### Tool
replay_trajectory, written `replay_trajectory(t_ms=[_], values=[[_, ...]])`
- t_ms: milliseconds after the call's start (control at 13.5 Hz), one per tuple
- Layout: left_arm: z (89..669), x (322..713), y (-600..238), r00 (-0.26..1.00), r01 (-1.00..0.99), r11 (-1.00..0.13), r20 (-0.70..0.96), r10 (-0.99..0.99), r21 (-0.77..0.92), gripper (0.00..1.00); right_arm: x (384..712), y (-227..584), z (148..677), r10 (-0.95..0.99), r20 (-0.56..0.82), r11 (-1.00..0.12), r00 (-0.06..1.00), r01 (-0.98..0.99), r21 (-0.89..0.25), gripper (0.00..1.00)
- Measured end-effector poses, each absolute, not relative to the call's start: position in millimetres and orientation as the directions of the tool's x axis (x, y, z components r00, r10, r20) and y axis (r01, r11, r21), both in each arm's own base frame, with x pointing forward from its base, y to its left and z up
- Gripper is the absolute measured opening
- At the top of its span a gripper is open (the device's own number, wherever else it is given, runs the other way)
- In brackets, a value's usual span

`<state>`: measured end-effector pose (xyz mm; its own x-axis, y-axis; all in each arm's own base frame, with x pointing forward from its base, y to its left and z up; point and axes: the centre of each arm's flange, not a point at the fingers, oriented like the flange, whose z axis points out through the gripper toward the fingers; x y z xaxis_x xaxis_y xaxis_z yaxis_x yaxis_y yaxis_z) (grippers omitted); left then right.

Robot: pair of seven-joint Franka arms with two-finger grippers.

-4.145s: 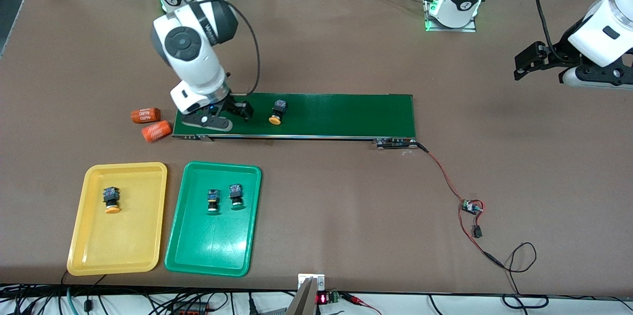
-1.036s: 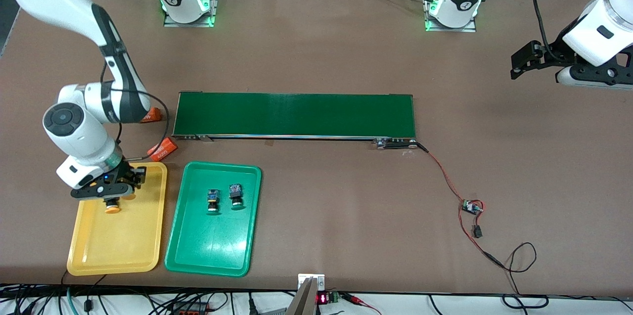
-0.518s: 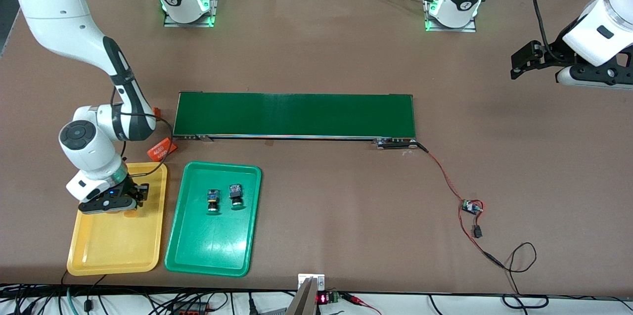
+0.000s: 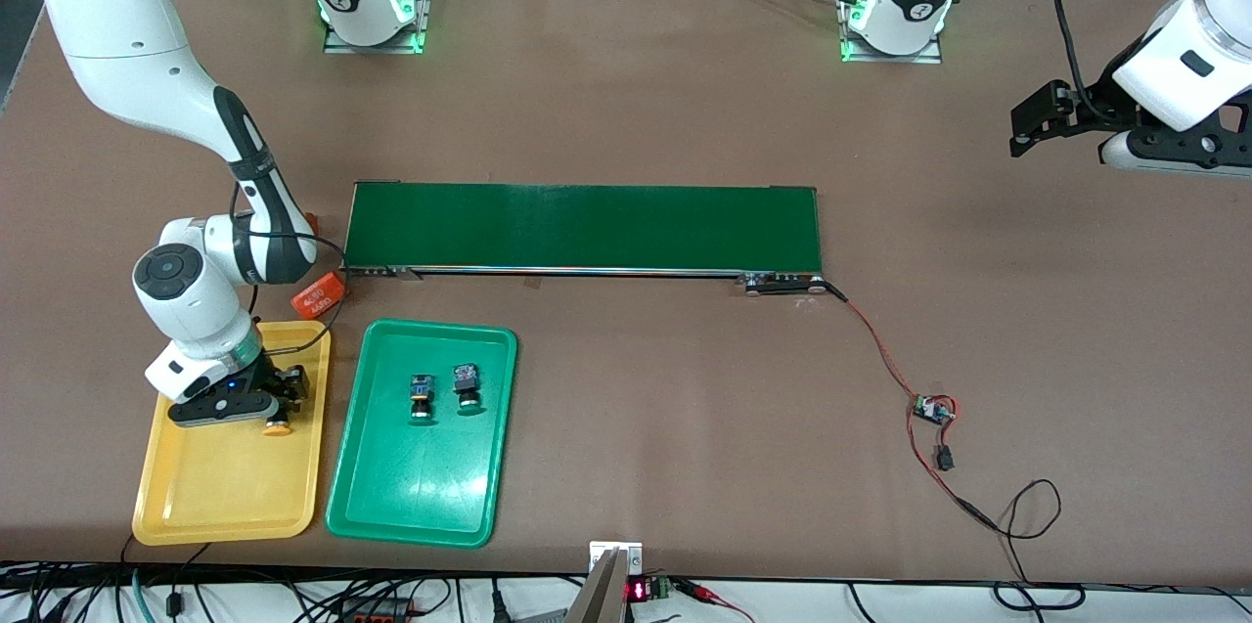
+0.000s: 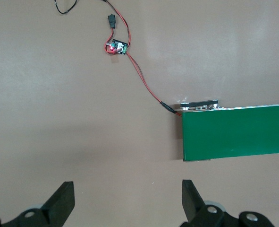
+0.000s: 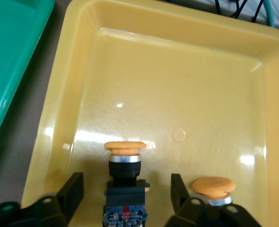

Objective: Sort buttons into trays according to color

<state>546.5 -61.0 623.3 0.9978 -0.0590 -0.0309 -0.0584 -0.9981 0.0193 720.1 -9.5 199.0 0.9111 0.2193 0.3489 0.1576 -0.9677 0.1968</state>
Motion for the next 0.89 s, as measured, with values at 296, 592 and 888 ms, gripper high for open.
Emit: replay_trajectory(t_ms=[296, 592, 888], values=[[623.3, 546.5, -61.0, 0.998, -0.058, -0.998, -0.031, -0.059, 0.019, 1.00, 715.0, -15.7, 238.7, 0.184, 0.282, -0.969, 0.942, 0.126, 0.212, 1.00], [623.2, 546.5, -61.0, 0.998, -0.058, -0.998, -0.031, -0.059, 0.019, 1.00, 681.2, -7.4, 346.9, 0.030, 0.088, -0.982, 0.996, 0.013, 0.188, 1.00], [623.2, 546.5, -61.0, 0.998, -0.058, -0.998, -0.032, -0.059, 0.019, 1.00, 626.2, 6.7, 460.0, -0.061, -0.026, -0.994, 0.998, -0.058, 0.094, 1.00]])
